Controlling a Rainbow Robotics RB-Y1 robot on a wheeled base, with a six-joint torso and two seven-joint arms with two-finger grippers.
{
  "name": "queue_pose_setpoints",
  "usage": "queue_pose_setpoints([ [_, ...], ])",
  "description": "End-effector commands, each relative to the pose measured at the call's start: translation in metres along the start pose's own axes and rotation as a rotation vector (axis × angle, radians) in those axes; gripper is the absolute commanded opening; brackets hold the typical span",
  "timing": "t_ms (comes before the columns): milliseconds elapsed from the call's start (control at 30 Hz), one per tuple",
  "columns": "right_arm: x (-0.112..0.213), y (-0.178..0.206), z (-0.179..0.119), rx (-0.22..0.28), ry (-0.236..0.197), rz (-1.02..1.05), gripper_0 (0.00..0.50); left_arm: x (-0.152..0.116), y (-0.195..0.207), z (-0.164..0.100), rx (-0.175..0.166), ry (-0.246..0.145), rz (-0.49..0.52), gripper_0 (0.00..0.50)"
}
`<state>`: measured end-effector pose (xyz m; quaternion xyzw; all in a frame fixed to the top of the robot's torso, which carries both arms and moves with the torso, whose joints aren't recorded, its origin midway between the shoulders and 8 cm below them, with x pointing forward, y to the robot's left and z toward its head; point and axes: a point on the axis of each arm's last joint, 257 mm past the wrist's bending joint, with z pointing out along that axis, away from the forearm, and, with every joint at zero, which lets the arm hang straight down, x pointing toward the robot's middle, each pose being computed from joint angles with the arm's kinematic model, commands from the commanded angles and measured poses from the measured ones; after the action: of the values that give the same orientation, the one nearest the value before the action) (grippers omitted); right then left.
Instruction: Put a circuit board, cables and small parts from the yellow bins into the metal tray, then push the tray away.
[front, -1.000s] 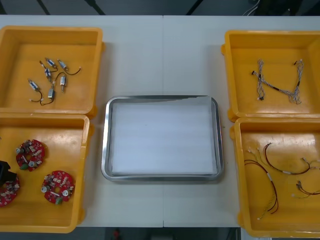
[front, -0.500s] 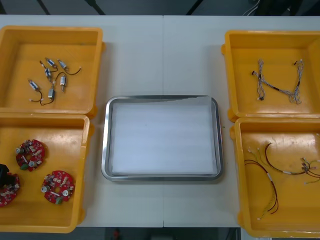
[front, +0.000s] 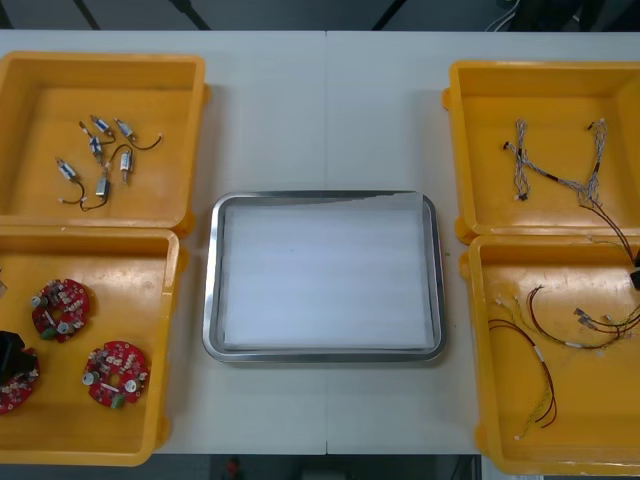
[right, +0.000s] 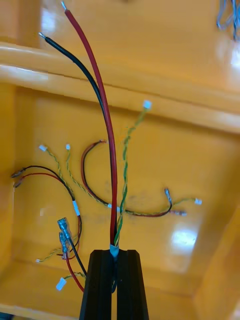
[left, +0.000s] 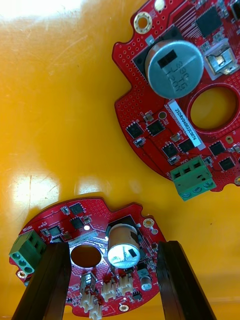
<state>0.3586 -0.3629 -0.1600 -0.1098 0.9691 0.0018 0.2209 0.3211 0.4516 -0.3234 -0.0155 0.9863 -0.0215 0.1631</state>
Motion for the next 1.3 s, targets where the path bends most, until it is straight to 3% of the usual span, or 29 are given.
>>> queue_pose_setpoints([
  [33,-0.038,0.001,-0.033,0.048,-0.09,-0.2,0.0,0.017,0.011,0.004,-0.029,0.03,-0.111,0.498],
  [267,-0.048,0.022,-0.042,0.014,-0.1,-0.386,0.0,0.017,0.014,0.004,-0.036,0.03,-0.11,0.475],
  [333,-0.049,0.031,-0.046,0.004,-0.107,-0.439,0.0,0.017,0.014,0.004,-0.038,0.029,-0.107,0.447],
  [400,-0.048,0.037,-0.049,-0.001,-0.111,-0.463,0.0,0.018,0.015,0.005,-0.04,0.032,-0.109,0.389],
  [467,-0.046,0.045,-0.053,-0.006,-0.115,-0.5,0.0,0.018,0.015,0.004,-0.042,0.032,-0.107,0.265],
  [633,-0.039,0.053,-0.053,0.005,-0.087,-0.558,0.0,0.02,0.016,0.006,-0.047,0.036,-0.105,0.082],
  [767,-0.034,0.053,-0.048,0.012,-0.059,-0.573,0.0,0.02,0.018,0.006,-0.051,0.036,-0.106,0.015],
  [1067,-0.034,0.052,-0.047,0.022,-0.055,-0.57,0.0,0.013,0.021,-0.003,-0.064,0.032,-0.081,0.0],
  [1300,-0.034,0.052,-0.047,0.022,-0.055,-0.57,0.0,-0.007,0.017,-0.024,-0.068,0.001,-0.035,0.0],
])
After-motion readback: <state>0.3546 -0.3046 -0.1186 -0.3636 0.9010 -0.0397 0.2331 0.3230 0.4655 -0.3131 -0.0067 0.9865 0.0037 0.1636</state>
